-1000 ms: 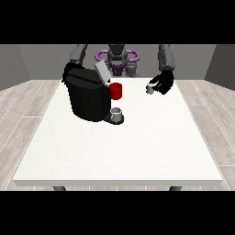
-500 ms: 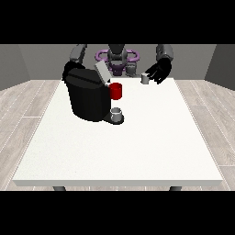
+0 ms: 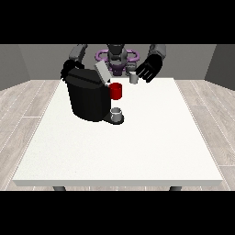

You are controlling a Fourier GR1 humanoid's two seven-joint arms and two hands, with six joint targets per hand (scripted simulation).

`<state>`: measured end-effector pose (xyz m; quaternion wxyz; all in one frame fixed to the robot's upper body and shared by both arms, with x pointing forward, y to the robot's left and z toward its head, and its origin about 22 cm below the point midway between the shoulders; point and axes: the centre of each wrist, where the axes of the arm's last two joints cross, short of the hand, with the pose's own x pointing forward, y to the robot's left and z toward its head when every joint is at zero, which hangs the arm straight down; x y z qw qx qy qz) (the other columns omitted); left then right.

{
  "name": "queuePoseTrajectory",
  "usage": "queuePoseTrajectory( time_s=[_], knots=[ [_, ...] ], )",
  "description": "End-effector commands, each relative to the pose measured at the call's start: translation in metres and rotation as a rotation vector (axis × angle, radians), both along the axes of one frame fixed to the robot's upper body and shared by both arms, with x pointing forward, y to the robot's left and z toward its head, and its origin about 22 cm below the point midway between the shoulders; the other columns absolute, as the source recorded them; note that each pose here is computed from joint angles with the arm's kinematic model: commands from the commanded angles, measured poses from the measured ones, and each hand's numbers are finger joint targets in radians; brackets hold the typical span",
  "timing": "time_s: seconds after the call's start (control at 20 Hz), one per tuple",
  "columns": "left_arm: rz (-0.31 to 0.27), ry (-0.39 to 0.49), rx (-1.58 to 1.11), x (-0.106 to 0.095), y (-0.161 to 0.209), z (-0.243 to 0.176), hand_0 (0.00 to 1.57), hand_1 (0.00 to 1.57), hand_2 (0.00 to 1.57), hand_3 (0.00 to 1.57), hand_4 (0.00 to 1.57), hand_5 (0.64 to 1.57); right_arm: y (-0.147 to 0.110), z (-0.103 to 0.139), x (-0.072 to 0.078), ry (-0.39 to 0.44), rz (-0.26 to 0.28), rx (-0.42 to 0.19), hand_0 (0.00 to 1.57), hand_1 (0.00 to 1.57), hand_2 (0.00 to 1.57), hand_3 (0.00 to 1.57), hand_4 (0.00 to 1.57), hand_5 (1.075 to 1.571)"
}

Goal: Insert the coffee pod into the coffee machine and close the lid

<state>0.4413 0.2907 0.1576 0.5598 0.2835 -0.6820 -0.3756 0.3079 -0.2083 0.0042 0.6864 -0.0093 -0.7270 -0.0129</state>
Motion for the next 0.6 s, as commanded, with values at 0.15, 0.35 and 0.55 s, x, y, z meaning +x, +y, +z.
queuePoseTrajectory(
  time_s=[0.15,0.35,0.55],
  knots=[
    [0.043,-0.038,-0.043,0.011,-0.009,0.040,1.24,1.24,1.26,1.20,0.48,1.571,0.000,0.019,0.007,-0.047,-0.007,-0.029,0.00,0.00,0.00,0.00,0.49,1.571],
    [0.049,-0.115,-0.044,0.013,-0.005,0.085,1.26,1.26,1.32,1.25,0.52,1.571,0.011,0.024,0.006,-0.076,0.041,-0.034,0.00,0.00,0.00,0.00,0.51,1.571],
    [0.026,-0.121,0.002,0.014,-0.014,0.064,1.26,1.26,1.31,1.24,0.51,1.571,0.004,0.034,0.011,-0.087,-0.022,-0.051,0.00,0.00,0.00,0.00,0.54,1.571]
  ],
)
